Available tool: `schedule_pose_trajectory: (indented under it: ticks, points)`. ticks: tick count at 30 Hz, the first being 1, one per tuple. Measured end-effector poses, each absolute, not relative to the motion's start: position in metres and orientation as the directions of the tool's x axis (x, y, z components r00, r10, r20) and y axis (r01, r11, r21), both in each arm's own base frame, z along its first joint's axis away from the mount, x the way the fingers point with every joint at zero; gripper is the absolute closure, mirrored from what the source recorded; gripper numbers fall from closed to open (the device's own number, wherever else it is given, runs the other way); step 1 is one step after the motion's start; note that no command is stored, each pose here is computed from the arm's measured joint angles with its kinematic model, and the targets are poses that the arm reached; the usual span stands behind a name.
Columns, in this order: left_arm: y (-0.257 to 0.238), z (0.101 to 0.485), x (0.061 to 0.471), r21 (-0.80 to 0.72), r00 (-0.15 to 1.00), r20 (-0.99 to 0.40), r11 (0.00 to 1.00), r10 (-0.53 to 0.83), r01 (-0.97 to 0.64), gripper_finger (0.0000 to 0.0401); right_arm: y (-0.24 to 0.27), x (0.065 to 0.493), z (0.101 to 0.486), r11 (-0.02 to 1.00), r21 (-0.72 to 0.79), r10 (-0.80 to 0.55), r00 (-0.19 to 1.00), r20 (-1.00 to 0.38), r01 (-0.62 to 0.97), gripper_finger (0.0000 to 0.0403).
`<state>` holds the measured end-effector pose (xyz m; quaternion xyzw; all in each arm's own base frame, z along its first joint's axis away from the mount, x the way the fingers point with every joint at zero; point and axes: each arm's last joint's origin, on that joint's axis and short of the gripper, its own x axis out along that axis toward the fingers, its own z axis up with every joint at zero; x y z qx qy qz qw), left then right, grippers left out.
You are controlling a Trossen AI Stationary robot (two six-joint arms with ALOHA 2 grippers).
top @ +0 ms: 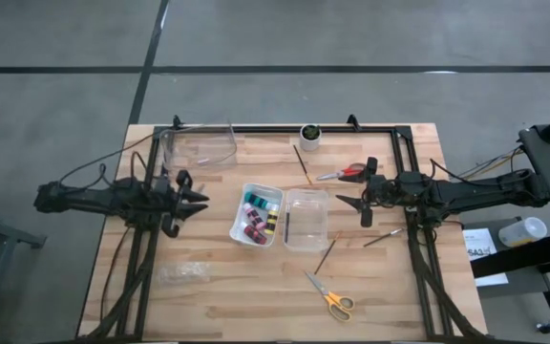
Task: Pick & Place Paint Supplies
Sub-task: Put the yellow paint brush into the bottom transparent bin
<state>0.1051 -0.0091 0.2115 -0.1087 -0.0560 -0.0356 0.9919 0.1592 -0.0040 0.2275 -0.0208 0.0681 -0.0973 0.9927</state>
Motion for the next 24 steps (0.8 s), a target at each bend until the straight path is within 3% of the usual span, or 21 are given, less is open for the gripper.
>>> schedule_pose_trajectory:
  ticks: [24]
  points:
    - [-0.0091,0.2085,0.1054,-0.237,0.994,0.089,0.968,-0.059,0.078,0.0293,-0.0040,0.1592,0.2275,0.980,-0.055,-0.196,0.972,-0.131,0.191,0.0159]
